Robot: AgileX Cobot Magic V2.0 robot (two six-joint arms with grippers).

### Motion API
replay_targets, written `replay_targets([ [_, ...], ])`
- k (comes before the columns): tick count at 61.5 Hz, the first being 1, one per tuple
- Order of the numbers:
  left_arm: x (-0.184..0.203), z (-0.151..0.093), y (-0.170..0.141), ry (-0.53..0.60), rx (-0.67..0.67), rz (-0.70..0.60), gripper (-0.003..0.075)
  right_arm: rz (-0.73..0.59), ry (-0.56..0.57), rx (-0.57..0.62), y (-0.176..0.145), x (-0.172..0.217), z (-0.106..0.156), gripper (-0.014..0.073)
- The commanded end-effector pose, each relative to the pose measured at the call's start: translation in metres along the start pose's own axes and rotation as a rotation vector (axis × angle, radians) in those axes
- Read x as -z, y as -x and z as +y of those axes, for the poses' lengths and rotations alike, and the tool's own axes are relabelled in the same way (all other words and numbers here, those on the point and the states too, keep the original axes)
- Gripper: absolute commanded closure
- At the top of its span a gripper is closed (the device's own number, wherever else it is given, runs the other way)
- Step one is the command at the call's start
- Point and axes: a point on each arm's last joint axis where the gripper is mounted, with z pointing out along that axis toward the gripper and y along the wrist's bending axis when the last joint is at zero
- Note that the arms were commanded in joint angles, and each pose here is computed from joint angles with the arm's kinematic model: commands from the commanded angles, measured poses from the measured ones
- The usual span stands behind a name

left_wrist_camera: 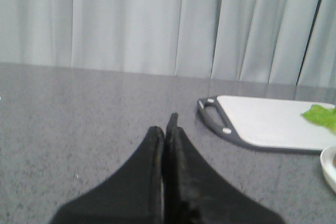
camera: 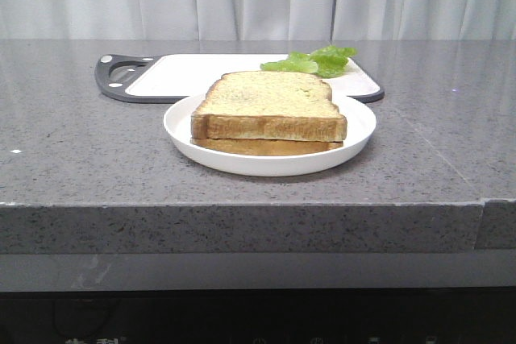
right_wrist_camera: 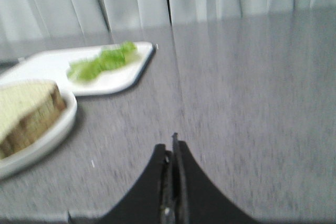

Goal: Left arm grabs bread, right arm adds lettuce

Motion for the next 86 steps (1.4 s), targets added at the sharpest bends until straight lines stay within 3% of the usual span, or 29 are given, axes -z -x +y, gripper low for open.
replay_targets([
  [1, 0.009, -0.004, 0.047, -0.011, 0.012, -0.130, 0.0741, -0.183, 0.014, 0.030, 0.043, 0.012, 0.007, 0.0713],
  [21, 0.003, -0.013, 0.125, -0.018, -0.016, 0.027, 0.0741, -0.089, 0.017, 0.136, 0.117, 0.021, 0.024, 0.0713],
  [32, -0.022, -0.014, 0.135, -0.017, -0.046, 0.213, 0.0741, 0.081, 0.012, 0.139, 0.143, -0.001, 0.030, 0.0713],
  [64, -0.065, -0.017, 0.116, -0.044, 0.057, 0.391, 0.0735, 0.409, -0.017, 0.123, 0.120, -0.059, 0.024, 0.0711],
  [70, -0.072, -0.017, 0.112, -0.039, 0.053, 0.421, 0.0629, 0.445, -0.020, 0.121, 0.117, -0.064, 0.023, 0.0671],
  [74, -0.078, -0.016, 0.109, -0.037, 0.054, 0.445, 0.0482, 0.460, -0.021, 0.120, 0.115, -0.067, 0.023, 0.0583],
  [80, -0.086, -0.017, 0.104, -0.039, 0.075, 0.477, 0.0279, 0.475, -0.023, 0.119, 0.113, -0.070, 0.022, 0.0386],
  [86, -0.095, -0.019, 0.097, -0.057, 0.118, 0.525, 0.0218, 0.478, -0.024, 0.118, 0.113, -0.071, 0.022, 0.0239],
])
